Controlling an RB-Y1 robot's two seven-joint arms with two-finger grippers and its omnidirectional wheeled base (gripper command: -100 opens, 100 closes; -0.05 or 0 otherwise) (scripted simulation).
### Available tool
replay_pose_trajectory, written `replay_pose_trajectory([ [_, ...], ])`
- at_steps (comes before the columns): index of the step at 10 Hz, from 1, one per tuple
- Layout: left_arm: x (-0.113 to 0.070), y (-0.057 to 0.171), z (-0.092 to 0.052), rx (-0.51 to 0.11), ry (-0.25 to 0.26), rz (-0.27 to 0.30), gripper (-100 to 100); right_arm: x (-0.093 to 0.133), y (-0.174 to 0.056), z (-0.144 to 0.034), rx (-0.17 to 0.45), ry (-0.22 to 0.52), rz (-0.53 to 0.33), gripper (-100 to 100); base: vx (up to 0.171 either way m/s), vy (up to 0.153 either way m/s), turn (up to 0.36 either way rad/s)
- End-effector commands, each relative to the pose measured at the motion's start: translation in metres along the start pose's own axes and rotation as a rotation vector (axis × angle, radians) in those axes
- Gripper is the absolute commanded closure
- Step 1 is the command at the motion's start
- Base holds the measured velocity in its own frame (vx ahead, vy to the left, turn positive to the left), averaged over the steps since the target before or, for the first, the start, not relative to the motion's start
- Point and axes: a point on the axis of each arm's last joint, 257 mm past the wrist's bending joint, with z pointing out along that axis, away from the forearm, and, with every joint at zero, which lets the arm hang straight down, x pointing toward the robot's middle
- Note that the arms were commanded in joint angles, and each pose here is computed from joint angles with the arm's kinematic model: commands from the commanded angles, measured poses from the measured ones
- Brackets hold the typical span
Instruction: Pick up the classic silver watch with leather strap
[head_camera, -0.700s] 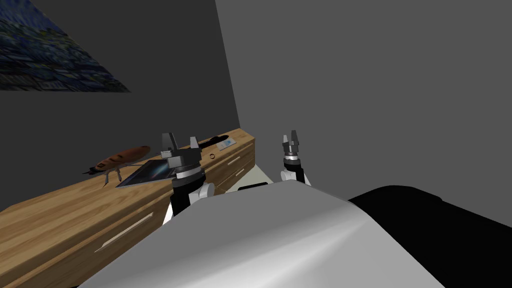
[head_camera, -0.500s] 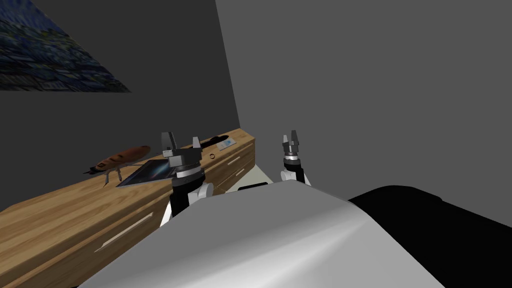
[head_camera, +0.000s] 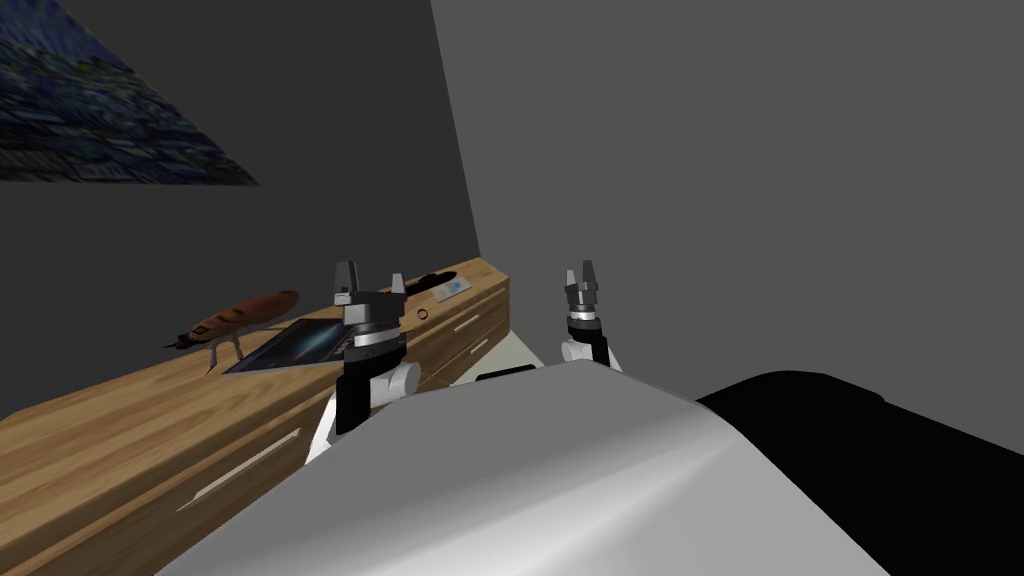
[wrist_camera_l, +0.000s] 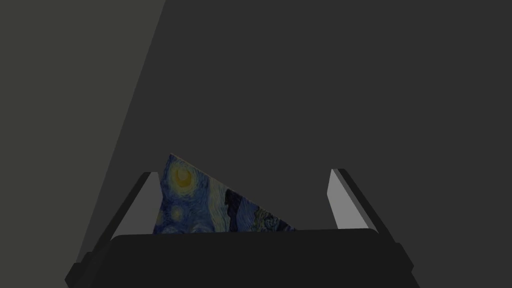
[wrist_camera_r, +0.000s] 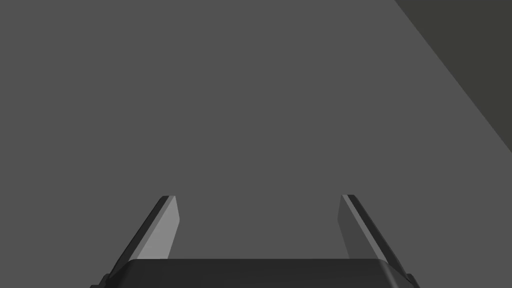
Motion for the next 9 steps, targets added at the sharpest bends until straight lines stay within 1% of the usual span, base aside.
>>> replay_pose_trajectory([
  [1,-0.007,0.014,0.004,-0.036,-0.006,-0.041,-100,0.000,0.000,0.000,0.000,0.000,0.000,0,0.036,-0.037,0.025],
  [4,-0.024,0.038,0.014,-0.097,-0.040,-0.134,-100,0.000,0.000,0.000,0.000,0.000,0.000,0,0.046,-0.039,0.034],
  [5,-0.025,0.040,0.014,-0.104,-0.041,-0.135,-100,0.000,0.000,0.000,0.000,0.000,0.000,0,0.038,-0.035,0.017],
  [9,-0.053,0.080,0.025,-0.195,-0.120,-0.290,-100,0.000,0.000,0.000,0.000,0.000,0.000,0,0.047,-0.037,0.070],
])
